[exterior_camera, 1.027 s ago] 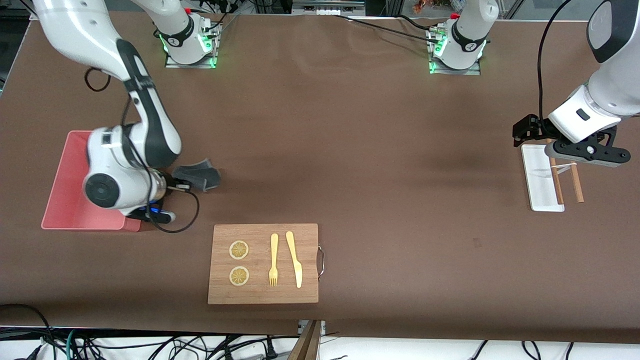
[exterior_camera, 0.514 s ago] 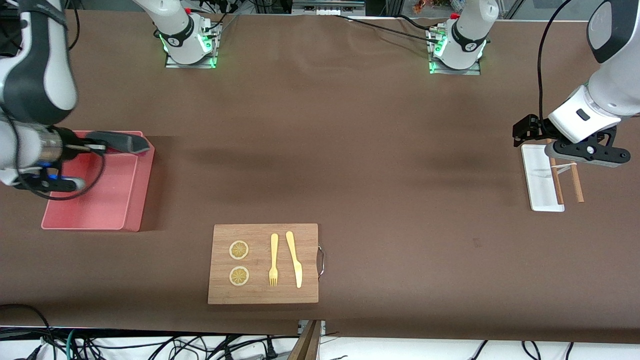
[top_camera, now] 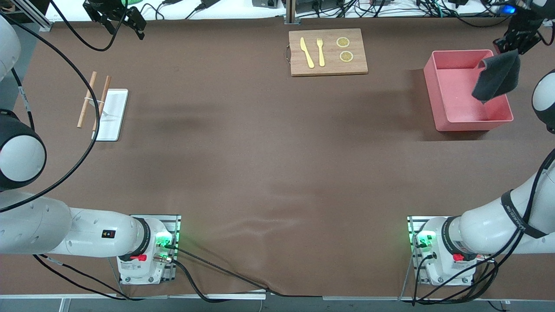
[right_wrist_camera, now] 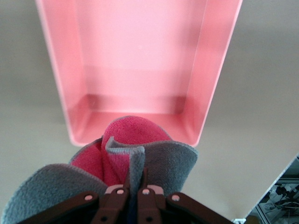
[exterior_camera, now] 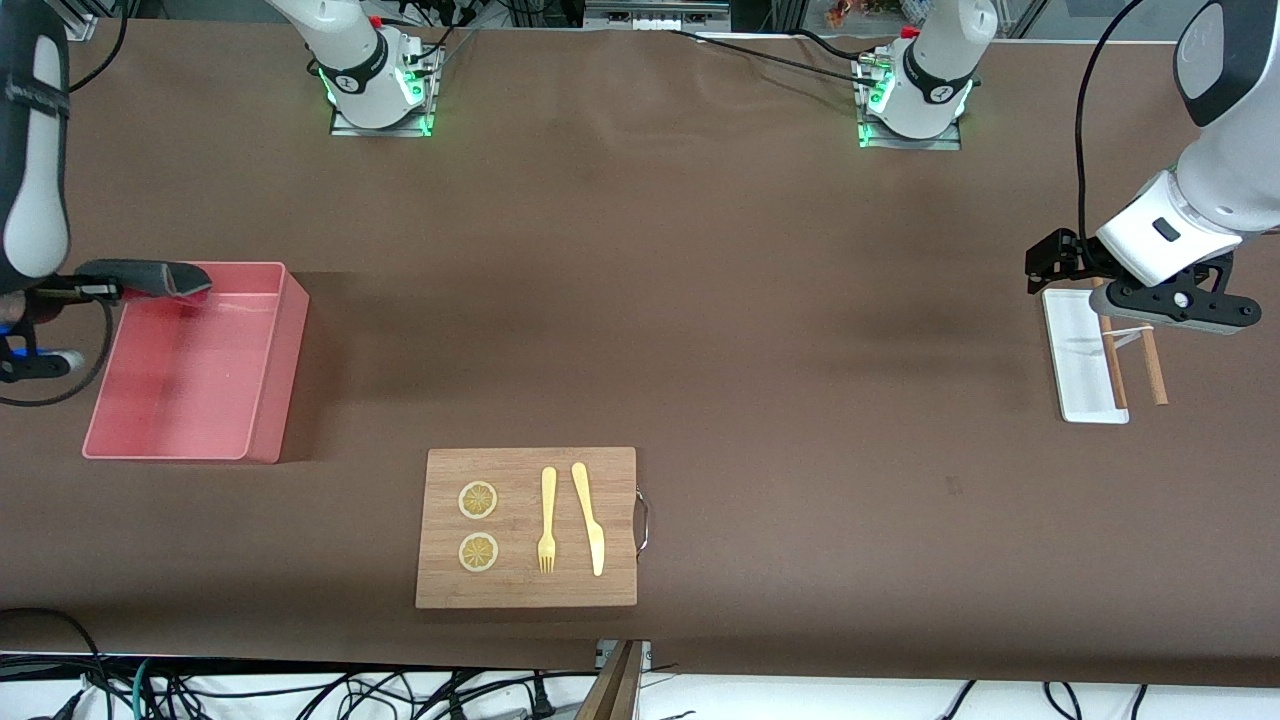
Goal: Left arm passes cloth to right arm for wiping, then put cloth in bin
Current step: 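Lower the cloth into the pink bin with the right gripper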
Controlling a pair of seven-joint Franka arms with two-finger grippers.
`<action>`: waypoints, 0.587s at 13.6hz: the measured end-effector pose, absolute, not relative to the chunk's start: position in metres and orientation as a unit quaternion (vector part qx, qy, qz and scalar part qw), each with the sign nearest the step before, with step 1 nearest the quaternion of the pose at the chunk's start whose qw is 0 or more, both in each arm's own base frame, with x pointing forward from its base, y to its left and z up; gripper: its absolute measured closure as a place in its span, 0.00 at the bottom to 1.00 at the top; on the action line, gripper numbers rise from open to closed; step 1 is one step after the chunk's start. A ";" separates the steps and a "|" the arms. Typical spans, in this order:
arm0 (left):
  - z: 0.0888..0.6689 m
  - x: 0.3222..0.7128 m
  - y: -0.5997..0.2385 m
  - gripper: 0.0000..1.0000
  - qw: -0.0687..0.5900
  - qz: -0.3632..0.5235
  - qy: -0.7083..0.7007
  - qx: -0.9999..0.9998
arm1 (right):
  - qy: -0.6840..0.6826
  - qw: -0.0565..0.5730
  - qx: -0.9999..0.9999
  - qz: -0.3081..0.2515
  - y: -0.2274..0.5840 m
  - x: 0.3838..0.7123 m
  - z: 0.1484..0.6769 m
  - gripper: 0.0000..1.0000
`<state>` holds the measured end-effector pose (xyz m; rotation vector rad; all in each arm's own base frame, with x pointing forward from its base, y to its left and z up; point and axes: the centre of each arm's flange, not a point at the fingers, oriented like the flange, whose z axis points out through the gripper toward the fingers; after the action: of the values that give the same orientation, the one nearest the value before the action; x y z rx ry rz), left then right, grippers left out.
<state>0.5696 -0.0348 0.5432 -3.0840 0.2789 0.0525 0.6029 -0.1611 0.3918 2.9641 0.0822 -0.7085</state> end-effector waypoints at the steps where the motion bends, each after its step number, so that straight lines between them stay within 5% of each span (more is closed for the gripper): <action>1: 0.543 0.570 -0.035 0.00 0.022 0.017 0.090 -0.996 | 0.029 0.049 0.972 -0.227 -0.165 0.602 0.369 1.00; 8: 0.543 0.570 -0.035 0.00 0.022 0.017 0.090 -0.996 | 0.048 0.066 0.982 -0.172 -0.169 0.601 0.259 1.00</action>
<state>0.5696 -0.0346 0.5431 -3.0840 0.2782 0.0528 0.6010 -0.1691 0.2595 2.9600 0.1450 -0.5185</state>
